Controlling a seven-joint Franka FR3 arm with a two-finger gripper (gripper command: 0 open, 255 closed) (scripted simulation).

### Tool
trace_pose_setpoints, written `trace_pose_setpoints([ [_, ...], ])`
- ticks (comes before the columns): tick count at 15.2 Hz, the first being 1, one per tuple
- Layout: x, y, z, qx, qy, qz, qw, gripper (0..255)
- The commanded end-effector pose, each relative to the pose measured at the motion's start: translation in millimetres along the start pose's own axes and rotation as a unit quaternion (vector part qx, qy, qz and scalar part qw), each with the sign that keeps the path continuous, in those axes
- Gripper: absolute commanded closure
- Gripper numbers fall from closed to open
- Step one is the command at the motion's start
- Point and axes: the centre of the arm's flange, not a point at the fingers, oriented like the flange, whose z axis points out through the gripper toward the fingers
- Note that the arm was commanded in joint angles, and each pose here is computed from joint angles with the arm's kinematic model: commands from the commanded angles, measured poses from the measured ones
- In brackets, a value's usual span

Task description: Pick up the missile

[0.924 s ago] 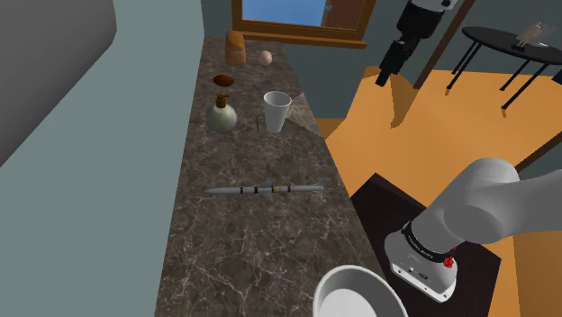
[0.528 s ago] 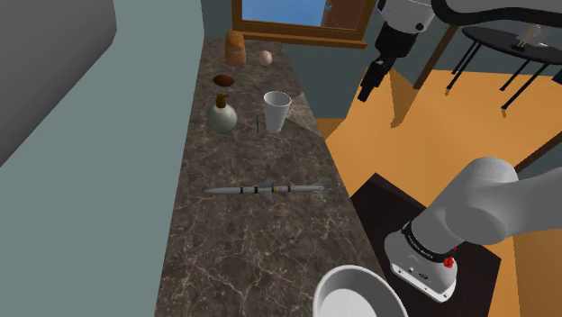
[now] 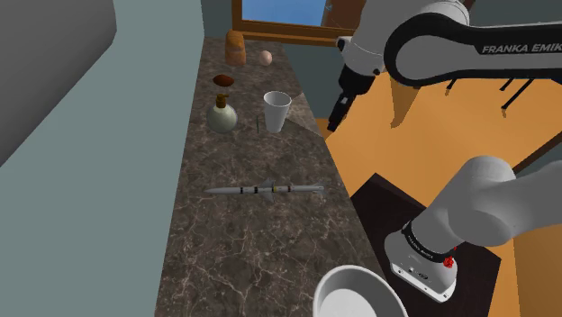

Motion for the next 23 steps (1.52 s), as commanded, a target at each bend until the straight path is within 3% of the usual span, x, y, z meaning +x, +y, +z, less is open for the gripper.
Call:
trace_pose_setpoints([
  [1,9,-15,18,-0.004,0.004,-0.019,0.9998,0],
  [10,40,-92,105,-0.02,0.017,-0.1,0.9947,0],
  [19,61,-170,194,-0.036,0.03,-0.18,0.9825,0],
  [23,61,-178,217,-0.037,0.031,-0.186,0.9813,0],
])
